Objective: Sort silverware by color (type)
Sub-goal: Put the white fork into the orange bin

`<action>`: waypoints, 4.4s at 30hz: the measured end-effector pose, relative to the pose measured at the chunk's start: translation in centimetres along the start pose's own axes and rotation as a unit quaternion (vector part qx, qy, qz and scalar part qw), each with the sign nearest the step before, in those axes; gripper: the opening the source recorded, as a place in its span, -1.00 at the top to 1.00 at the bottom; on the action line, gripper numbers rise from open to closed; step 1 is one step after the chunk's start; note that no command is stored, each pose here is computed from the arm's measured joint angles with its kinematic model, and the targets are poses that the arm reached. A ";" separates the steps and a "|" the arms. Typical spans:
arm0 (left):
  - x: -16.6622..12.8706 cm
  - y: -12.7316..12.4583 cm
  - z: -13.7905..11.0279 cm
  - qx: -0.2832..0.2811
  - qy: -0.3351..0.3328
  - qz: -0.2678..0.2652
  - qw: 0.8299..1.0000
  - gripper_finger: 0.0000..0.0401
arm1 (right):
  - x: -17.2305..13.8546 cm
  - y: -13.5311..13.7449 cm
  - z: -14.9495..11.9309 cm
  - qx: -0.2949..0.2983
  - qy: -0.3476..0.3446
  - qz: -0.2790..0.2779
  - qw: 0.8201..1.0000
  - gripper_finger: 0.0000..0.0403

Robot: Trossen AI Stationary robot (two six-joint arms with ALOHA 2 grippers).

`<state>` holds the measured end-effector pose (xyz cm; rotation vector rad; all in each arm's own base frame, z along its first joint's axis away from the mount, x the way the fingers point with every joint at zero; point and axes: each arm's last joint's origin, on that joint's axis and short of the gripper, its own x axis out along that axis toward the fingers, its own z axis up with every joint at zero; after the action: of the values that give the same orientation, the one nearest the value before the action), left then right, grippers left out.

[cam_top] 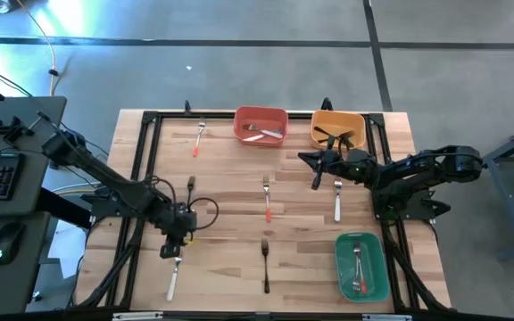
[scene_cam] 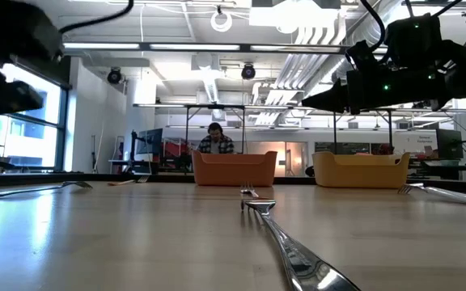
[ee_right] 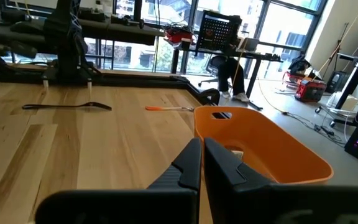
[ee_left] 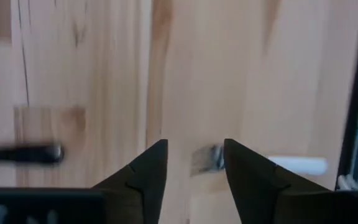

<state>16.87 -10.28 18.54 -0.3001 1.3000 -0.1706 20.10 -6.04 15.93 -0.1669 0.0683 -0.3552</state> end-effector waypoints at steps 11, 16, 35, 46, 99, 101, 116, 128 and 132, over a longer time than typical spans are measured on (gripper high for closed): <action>2.1 1.3 -0.3 -0.012 0.033 -0.024 0.999 0.08 | 0.0 0.0 -0.1 0.000 0.006 0.001 1.000 1.00; 3.0 1.9 -1.0 -0.021 0.047 -0.048 0.998 0.08 | 0.0 0.0 -0.1 0.000 0.007 0.001 1.000 1.00; 5.0 2.1 -3.3 -0.031 0.053 -0.092 0.994 0.18 | 0.0 0.0 -0.1 0.000 0.007 0.001 1.000 1.00; 5.1 1.8 -2.9 0.003 0.024 -0.111 0.994 0.43 | 0.0 0.0 -0.1 0.000 0.007 0.001 1.000 1.00; -8.3 23.3 10.6 -0.028 -0.574 0.237 0.783 1.00 | 0.0 0.0 -0.1 -0.001 0.007 0.001 1.000 1.00; -8.5 24.3 11.9 -0.032 -0.573 0.244 0.781 1.00 | 0.0 0.0 -0.1 -0.001 0.007 0.001 1.000 1.00; -5.2 30.4 14.4 -0.117 -0.498 0.333 0.792 1.00 | 0.0 0.0 -0.1 -0.002 0.008 0.001 1.000 1.00; -4.3 31.1 14.0 -0.117 -0.479 0.314 0.811 1.00 | 0.0 0.0 -0.2 -0.001 0.008 0.001 1.000 1.00; -4.1 31.1 13.9 -0.114 -0.466 0.316 0.819 1.00 | 0.0 0.0 -0.1 -0.002 0.008 0.001 1.000 1.00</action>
<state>27.80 22.15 15.81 -0.1020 0.3708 0.6461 20.10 -6.04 15.78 -0.1672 0.0844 -0.3540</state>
